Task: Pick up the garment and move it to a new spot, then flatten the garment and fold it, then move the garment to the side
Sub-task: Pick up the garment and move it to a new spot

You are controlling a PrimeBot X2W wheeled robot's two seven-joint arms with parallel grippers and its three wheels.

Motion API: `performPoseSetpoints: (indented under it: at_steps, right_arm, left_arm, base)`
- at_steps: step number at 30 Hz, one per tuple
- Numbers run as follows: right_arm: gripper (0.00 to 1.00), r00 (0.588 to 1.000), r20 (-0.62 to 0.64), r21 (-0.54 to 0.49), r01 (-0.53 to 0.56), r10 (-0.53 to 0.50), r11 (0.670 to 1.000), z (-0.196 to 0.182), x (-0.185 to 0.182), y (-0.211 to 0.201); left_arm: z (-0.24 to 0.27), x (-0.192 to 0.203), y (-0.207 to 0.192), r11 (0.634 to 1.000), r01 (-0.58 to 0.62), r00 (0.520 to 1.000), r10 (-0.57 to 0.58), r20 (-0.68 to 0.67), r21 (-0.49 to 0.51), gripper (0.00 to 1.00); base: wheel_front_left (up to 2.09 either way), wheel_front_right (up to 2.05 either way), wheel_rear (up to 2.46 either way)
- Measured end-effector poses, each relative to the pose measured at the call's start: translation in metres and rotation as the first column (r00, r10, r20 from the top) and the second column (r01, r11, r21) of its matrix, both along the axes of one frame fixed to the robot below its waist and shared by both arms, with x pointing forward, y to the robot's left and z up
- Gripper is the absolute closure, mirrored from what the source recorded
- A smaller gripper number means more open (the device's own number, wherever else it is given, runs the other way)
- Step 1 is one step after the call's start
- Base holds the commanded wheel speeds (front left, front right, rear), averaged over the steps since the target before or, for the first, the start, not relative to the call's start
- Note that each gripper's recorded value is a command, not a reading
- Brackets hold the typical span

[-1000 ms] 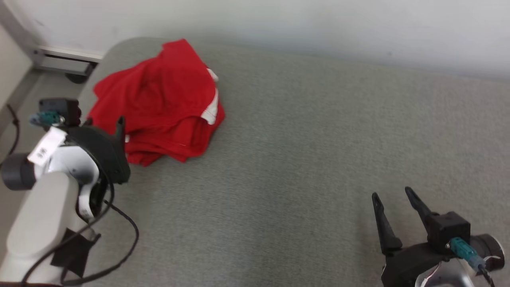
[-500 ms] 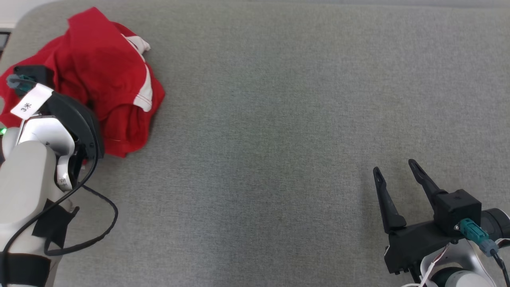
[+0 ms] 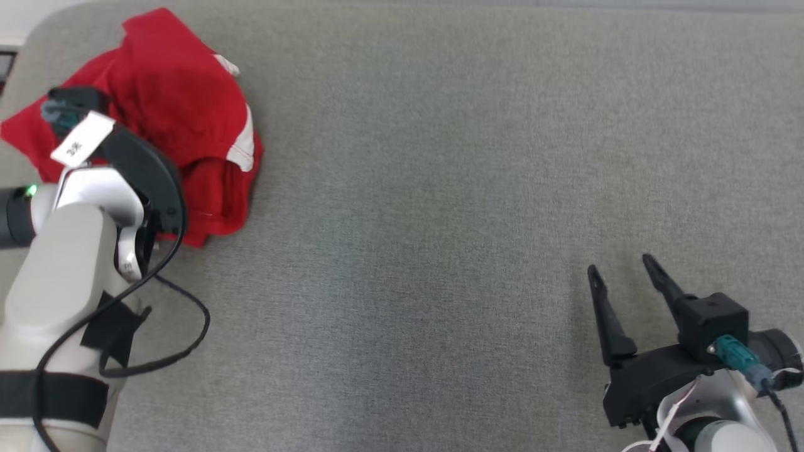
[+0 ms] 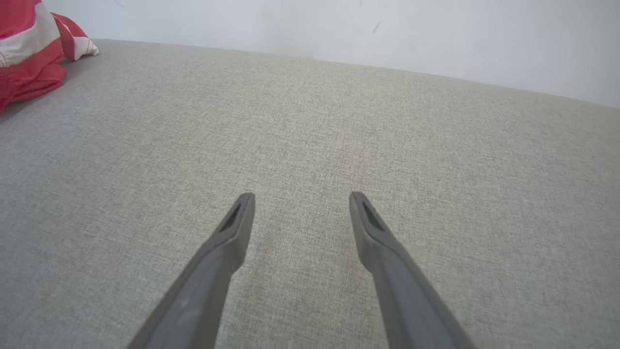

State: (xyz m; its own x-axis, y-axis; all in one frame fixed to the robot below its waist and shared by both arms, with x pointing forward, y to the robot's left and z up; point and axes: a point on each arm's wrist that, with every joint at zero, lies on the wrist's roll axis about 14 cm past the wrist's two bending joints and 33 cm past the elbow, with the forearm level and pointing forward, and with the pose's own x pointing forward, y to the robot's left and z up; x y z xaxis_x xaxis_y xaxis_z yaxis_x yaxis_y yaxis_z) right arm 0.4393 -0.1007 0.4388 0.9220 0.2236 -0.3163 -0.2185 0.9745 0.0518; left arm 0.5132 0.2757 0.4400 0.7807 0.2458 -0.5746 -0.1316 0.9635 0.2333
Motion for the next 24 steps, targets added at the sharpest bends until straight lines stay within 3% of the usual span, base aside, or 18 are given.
performPoseSetpoints:
  at_steps: [9,12,24]
  right_arm:
    - [0.00,1.000,0.016,0.040,-0.018,0.017,0.999,0.014,-0.010,0.015]
    - [0.00,0.999,0.043,0.057,-0.027,0.024,0.998,0.027,-0.016,0.023]
    - [0.00,0.992,0.128,0.073,-0.007,-0.002,0.997,0.058,-0.040,0.021]
  left_arm:
    - [0.084,0.014,-0.005,0.998,0.030,0.975,-0.041,0.220,0.055,1.00]
    - [0.131,0.017,-0.017,0.993,0.060,0.939,-0.089,0.332,0.097,1.00]
    - [0.206,0.003,-0.085,0.969,0.213,0.819,-0.249,0.517,0.128,1.00]
  base:
    - [0.00,0.00,0.00]
    - [0.00,0.00,0.00]
    - [0.00,0.00,0.00]
